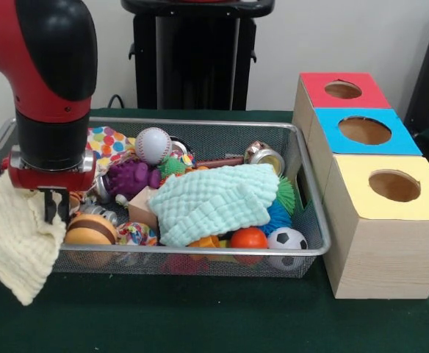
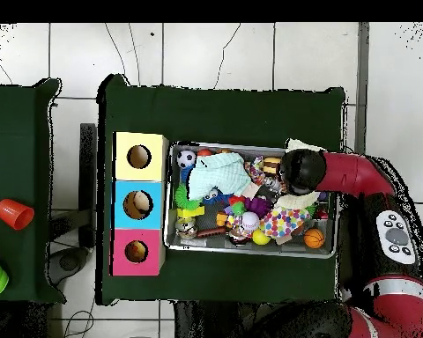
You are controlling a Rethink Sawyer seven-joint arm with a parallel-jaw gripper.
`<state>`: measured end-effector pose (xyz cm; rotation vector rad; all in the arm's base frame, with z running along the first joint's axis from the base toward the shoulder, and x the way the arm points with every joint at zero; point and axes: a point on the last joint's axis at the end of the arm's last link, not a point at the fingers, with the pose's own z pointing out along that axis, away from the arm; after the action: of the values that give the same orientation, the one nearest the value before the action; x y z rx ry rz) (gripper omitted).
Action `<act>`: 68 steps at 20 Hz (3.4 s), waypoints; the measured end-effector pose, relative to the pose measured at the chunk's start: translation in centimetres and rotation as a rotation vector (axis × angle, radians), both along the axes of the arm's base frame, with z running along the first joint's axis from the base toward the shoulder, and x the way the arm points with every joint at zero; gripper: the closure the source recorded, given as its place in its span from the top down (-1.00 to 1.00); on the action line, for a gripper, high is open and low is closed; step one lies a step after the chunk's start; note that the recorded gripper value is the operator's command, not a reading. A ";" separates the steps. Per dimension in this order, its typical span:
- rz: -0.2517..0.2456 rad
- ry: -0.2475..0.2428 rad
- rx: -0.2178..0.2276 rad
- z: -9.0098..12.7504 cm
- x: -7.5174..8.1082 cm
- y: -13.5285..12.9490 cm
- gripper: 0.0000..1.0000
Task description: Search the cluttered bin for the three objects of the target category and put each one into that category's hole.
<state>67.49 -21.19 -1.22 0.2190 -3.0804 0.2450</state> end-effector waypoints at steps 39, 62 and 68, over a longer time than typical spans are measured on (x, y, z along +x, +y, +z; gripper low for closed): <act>-0.222 0.111 0.110 10.2 0.6 15.7 -1.00; -0.672 0.124 0.059 11.6 -3.5 35.8 -1.00; -0.690 0.104 0.053 10.6 -3.3 34.3 -1.00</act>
<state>64.14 13.09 9.39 -0.7858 -2.8400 0.1114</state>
